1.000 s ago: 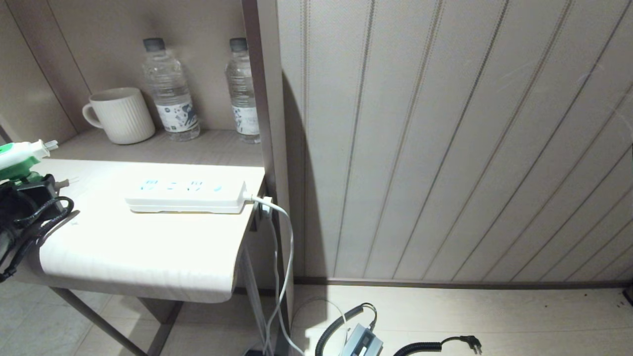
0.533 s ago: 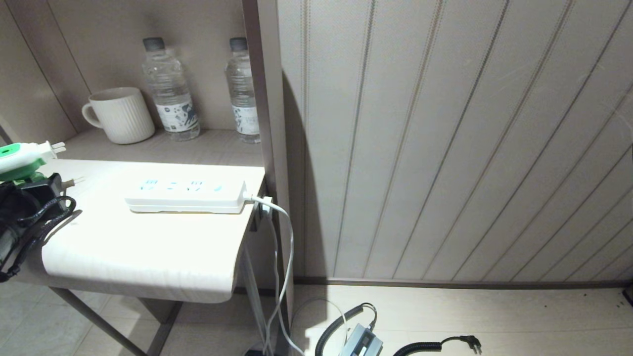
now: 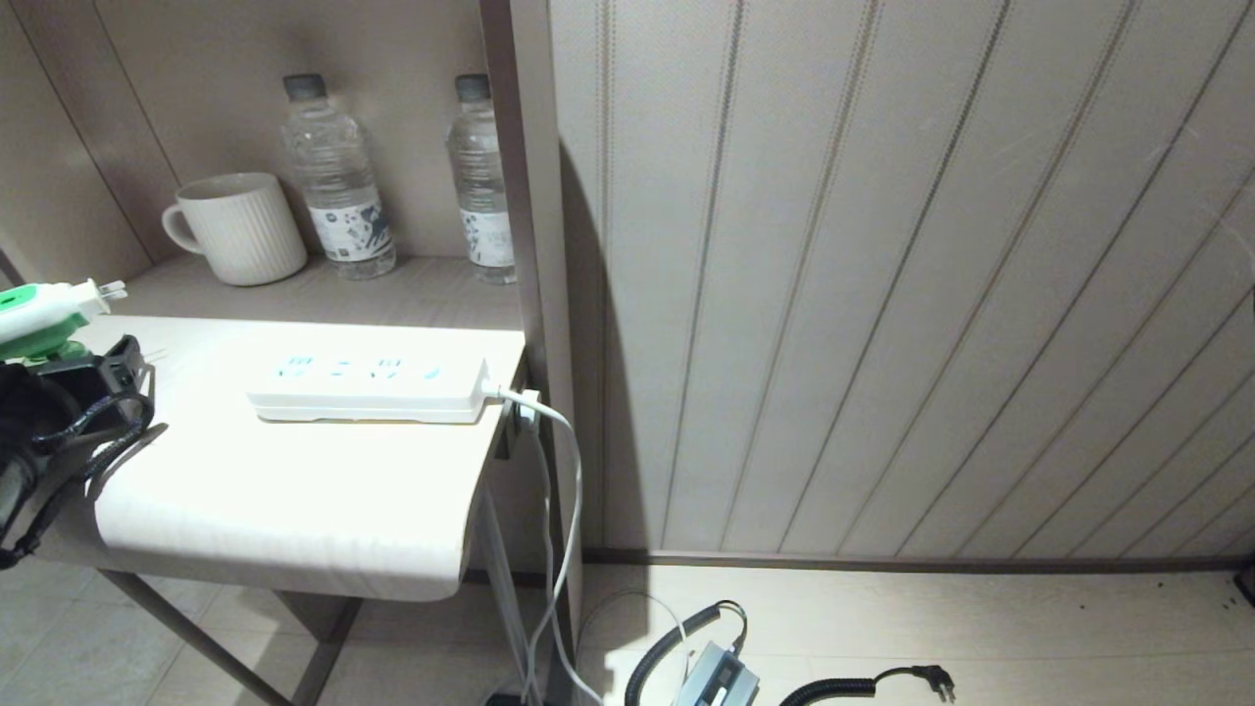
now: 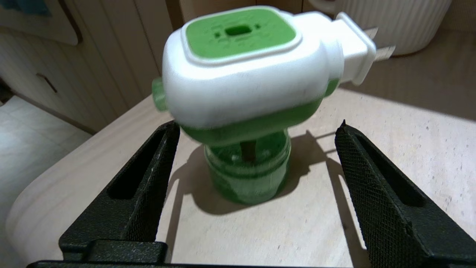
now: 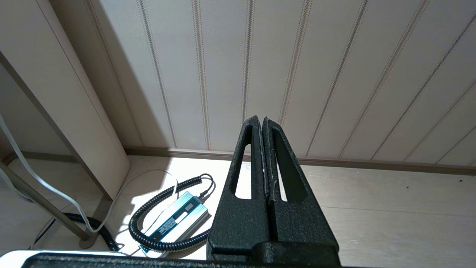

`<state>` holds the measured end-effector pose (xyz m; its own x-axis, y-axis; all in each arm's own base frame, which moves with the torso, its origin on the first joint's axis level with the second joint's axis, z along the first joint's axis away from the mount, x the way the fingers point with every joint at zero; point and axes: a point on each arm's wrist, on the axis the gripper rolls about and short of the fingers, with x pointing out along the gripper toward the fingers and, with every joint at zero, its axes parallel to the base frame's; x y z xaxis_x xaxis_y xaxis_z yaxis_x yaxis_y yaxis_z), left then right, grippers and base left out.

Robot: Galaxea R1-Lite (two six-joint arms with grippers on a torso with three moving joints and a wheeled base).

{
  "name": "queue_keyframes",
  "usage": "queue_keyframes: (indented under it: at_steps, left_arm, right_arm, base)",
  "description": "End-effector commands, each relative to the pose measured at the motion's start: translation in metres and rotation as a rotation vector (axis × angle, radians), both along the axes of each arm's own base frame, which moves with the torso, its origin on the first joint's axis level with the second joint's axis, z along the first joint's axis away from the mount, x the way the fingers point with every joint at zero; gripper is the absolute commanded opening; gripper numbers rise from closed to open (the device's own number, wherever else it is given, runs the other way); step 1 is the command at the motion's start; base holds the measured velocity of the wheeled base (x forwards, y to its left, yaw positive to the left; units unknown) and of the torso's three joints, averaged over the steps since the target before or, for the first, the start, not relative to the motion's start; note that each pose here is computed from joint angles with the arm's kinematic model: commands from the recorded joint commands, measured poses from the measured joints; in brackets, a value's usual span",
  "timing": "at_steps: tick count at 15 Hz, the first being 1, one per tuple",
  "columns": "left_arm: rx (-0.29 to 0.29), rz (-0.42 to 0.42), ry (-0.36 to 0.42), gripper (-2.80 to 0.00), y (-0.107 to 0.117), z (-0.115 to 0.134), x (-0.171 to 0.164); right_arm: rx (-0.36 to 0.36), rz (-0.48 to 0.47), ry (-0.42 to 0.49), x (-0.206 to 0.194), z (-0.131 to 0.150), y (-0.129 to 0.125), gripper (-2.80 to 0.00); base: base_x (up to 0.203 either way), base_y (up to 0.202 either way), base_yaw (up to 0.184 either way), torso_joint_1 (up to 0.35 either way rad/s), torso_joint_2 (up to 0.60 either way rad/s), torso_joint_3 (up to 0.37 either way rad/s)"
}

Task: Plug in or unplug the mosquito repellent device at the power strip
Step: Pick up the mosquito repellent liquid

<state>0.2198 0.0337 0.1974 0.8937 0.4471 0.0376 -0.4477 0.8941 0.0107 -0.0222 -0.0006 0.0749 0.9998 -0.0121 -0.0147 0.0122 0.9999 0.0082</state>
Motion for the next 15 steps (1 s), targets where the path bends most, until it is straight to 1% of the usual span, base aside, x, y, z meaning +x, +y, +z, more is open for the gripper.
queue_keyframes:
  at_steps: [1, 5, 6, 10, 15]
  left_arm:
    - [0.001, 0.003, 0.000, 0.00, -0.001, -0.003, -0.013]
    - [0.001, -0.001, 0.039, 0.00, -0.004, -0.016, -0.032]
    - [0.002, -0.003, 0.030, 0.00, -0.005, -0.016, -0.039]
    - [0.014, -0.001, -0.063, 0.00, -0.008, 0.000, -0.064]
    - [0.019, -0.004, -0.108, 0.00, -0.011, 0.020, -0.094]
  right_arm:
    - [0.000, 0.001, -0.001, 0.000, 0.000, 0.000, -2.80]
    - [-0.001, 0.001, -0.001, 0.000, 0.000, 0.000, -2.80]
    - [-0.001, 0.001, -0.001, 0.000, 0.000, 0.000, -2.80]
    - [-0.001, 0.001, -0.001, 0.000, 0.000, 0.000, -2.80]
    - [-0.001, 0.001, -0.001, 0.000, 0.000, 0.000, -2.80]
  base:
    - [0.000, 0.000, 0.000, 0.000, 0.00, 0.000]
    - [0.000, 0.000, 0.000, 0.000, 0.00, 0.000]
    - [0.000, 0.000, 0.000, 0.000, 0.00, 0.000]
    - [0.000, 0.000, 0.000, 0.000, 0.00, 0.000]
    - [0.000, 0.000, 0.000, 0.000, 0.00, 0.000]
